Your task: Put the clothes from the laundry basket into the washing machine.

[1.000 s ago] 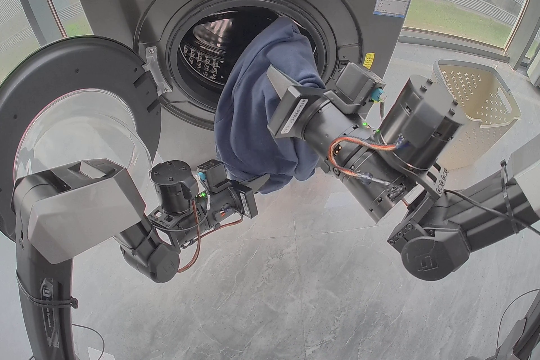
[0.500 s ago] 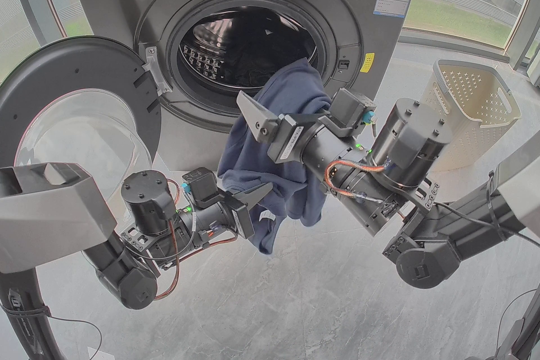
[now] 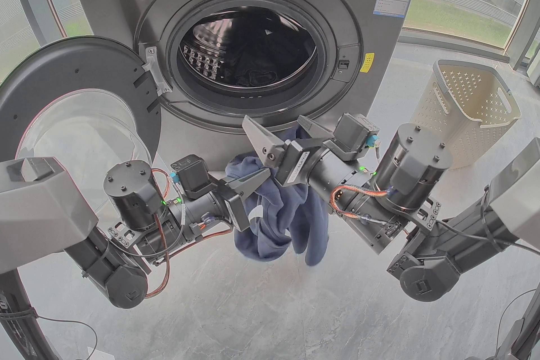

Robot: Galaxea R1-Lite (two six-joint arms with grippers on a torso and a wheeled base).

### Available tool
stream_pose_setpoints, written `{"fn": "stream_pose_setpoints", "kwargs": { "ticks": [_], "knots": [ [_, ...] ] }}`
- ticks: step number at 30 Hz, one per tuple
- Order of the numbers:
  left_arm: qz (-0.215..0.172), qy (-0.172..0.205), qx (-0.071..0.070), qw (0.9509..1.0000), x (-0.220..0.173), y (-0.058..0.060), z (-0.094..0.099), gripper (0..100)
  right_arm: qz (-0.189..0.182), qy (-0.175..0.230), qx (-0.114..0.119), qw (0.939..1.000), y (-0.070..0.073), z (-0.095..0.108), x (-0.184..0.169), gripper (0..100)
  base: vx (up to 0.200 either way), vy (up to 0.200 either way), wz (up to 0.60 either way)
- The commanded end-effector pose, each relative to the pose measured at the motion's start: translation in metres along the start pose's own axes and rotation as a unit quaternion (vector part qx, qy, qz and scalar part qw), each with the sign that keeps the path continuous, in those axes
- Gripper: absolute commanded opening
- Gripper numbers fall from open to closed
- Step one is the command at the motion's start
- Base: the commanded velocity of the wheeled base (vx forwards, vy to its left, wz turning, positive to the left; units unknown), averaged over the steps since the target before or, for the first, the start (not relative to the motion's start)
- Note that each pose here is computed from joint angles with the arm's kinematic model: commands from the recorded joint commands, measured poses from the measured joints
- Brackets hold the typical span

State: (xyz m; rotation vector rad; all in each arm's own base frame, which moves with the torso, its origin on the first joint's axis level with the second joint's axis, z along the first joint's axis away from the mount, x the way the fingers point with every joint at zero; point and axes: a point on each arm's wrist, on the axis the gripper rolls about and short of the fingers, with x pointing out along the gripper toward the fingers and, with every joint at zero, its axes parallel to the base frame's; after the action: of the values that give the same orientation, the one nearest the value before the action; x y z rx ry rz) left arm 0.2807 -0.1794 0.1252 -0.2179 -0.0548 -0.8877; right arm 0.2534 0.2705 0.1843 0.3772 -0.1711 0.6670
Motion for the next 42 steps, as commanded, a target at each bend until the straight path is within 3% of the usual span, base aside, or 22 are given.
{"fn": "stream_pose_setpoints", "kwargs": {
  "ticks": [1,8,17,19,23,33,42],
  "knots": [
    [0.0,-0.024,0.005,0.9997,-0.003,-0.001,0.016,0,-0.012,0.002,-0.002,0.9999,-0.011,-0.004,-0.005,100,0.0,0.0,0.0],
    [0.028,-0.059,0.005,0.9979,-0.008,0.0,0.035,0,-0.042,0.0,-0.012,0.999,-0.036,-0.006,-0.014,100,0.0,0.0,0.0],
    [0.058,-0.119,0.017,0.991,0.008,0.003,0.057,0,-0.049,0.046,-0.026,0.9974,-0.043,-0.022,-0.03,100,0.0,0.0,0.0],
    [0.055,-0.14,0.022,0.9884,0.014,0.002,0.067,0,-0.052,0.061,-0.037,0.9961,-0.046,-0.033,-0.029,100,0.0,0.0,0.0],
    [0.056,-0.144,0.023,0.9877,0.014,0.003,0.069,0,-0.055,0.086,-0.06,0.993,-0.052,-0.056,-0.027,100,0.0,0.0,0.0],
    [0.071,-0.155,0.027,0.9851,0.011,0.009,0.075,0,-0.044,0.11,-0.067,0.9907,-0.055,-0.098,-0.017,100,0.0,0.0,0.0],
    [0.078,-0.154,0.028,0.9847,0.012,0.015,0.074,0,-0.015,0.105,-0.062,0.9924,-0.036,-0.116,-0.005,100,0.0,0.0,0.0]
  ]
}}
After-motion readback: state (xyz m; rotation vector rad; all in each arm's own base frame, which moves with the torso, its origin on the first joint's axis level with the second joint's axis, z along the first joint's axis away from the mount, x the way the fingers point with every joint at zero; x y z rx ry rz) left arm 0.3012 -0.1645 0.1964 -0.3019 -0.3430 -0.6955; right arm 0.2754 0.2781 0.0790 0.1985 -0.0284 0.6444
